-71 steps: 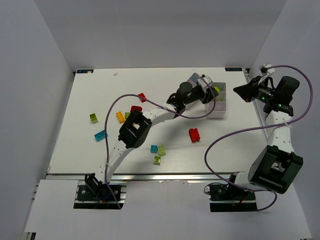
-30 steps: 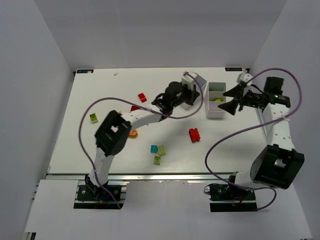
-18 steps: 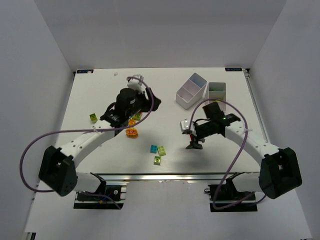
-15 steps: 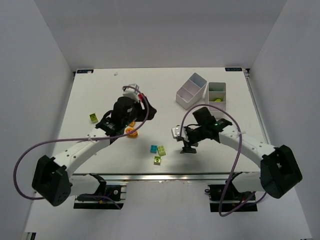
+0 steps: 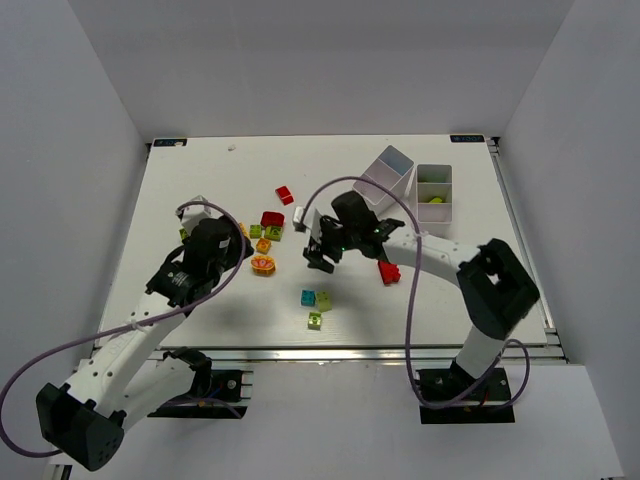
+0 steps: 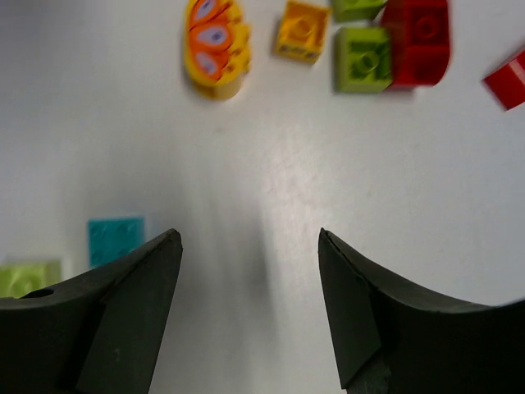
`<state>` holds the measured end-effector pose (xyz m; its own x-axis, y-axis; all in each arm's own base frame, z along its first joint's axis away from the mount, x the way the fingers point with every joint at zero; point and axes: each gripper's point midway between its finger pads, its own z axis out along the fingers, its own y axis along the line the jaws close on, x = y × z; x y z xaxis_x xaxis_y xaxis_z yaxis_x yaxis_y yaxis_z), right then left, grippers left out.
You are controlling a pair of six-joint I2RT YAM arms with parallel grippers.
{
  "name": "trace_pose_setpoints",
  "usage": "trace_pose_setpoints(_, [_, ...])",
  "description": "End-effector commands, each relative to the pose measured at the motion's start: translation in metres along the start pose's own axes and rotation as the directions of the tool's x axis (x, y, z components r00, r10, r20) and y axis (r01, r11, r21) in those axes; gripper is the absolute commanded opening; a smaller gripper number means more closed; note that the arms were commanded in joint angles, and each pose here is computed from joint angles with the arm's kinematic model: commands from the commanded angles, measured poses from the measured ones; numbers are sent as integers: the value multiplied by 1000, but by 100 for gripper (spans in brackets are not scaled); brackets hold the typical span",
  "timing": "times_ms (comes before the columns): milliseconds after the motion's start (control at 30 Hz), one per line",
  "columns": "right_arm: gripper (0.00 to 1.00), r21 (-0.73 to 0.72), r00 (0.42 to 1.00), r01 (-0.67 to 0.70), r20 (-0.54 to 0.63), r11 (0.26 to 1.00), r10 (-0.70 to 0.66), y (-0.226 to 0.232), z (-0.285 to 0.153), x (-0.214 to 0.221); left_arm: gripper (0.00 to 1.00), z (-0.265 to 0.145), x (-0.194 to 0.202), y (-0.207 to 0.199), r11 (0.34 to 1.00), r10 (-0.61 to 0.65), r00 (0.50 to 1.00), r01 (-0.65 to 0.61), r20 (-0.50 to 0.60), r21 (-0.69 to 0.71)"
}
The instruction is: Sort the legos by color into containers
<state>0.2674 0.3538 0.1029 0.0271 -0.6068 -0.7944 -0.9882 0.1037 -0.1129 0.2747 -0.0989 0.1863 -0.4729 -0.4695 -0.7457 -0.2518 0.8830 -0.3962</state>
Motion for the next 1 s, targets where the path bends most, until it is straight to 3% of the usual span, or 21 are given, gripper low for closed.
trace_pose_setpoints(0, [72,92,993,-75,96,993,66,-35,22,-36,74,-13,-2,28,995,-32,999,32,8,-98])
trace_pose_setpoints(200, [70,141,995,-60,93,988,47,-78,67,-39,74,-27,-5,37,993,-54,998,56,25,-108])
trace_pose_setpoints(533, [70,132,995,-40,100,990,27,-109,115,-44,75,-39,-2,45,989,-103,994,106,32,-106])
trace_pose_setpoints(867, [56,46,995,-63,80,997,59,-104,139,-38,76,-41,-4,48,987,-107,993,112,42,-119])
trace_pose_setpoints(967, [57,40,995,-64,77,997,61,-103,143,-35,76,-40,-4,47,987,-104,994,108,43,-117])
